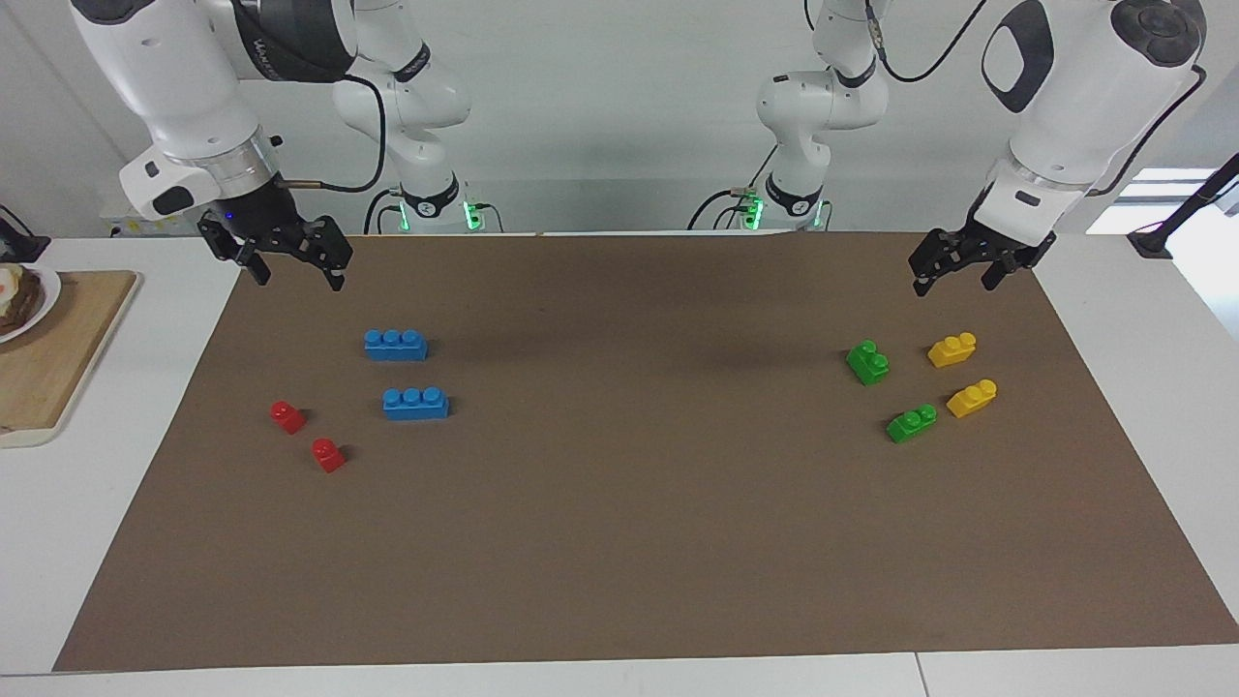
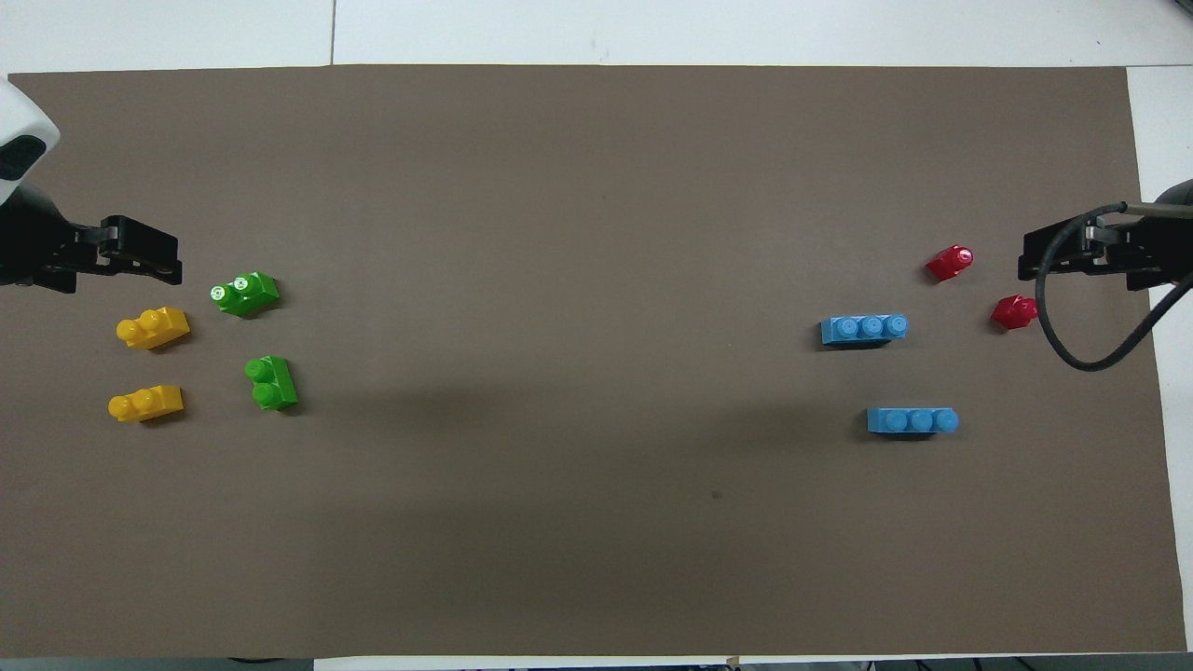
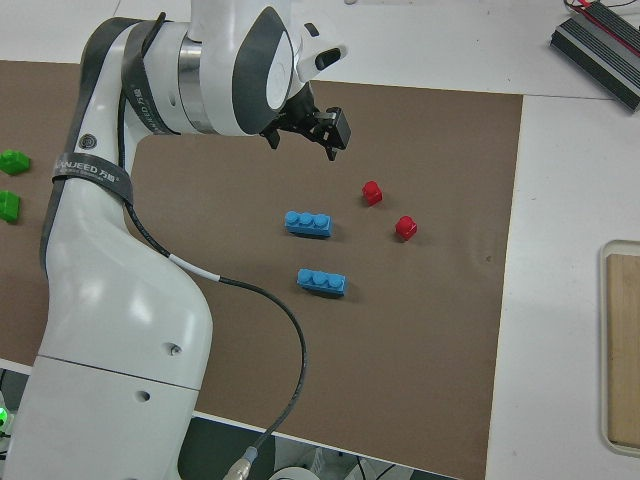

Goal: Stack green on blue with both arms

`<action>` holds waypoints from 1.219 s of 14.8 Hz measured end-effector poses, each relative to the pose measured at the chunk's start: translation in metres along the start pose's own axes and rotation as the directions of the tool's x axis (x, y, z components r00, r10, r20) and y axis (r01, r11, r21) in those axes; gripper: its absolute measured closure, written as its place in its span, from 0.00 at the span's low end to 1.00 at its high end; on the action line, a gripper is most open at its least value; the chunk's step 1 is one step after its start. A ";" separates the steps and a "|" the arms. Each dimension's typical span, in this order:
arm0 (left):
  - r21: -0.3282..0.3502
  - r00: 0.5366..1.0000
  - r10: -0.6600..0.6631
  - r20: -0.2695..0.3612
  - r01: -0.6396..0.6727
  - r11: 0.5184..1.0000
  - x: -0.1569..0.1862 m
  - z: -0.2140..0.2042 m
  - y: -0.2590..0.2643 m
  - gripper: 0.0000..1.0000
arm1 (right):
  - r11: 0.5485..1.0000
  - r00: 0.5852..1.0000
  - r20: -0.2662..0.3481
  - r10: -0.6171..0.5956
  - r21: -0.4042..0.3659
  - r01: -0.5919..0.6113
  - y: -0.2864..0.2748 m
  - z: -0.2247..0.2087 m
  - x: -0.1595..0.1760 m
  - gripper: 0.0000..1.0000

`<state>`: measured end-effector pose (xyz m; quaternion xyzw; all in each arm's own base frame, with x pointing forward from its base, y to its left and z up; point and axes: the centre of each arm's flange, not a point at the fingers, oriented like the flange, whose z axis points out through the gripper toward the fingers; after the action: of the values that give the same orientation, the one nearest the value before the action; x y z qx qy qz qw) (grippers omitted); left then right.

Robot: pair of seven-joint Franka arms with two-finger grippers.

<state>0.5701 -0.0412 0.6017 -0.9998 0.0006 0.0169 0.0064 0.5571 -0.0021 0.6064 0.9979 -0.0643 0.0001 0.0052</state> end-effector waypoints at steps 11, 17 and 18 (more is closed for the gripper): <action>-0.001 0.999 -0.018 -0.030 0.018 1.000 -0.008 -0.004 -0.011 0.00 | 1.000 1.000 0.000 -0.001 0.000 0.001 -0.001 0.000 0.000 0.00; -0.002 0.999 -0.025 -0.042 0.025 1.000 -0.009 0.008 -0.014 0.00 | 0.994 0.994 0.009 0.109 0.019 -0.109 -0.001 0.005 0.000 0.00; -0.001 0.999 -0.025 -0.035 0.025 1.000 -0.010 0.011 -0.015 0.00 | 0.983 0.984 0.015 0.180 0.038 -0.180 0.001 0.008 0.001 0.00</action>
<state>0.5594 -0.0265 0.5912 -0.9999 -0.0117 -0.0009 0.0061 0.5580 -0.0029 0.5984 0.9879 -0.1544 -0.0038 -0.0145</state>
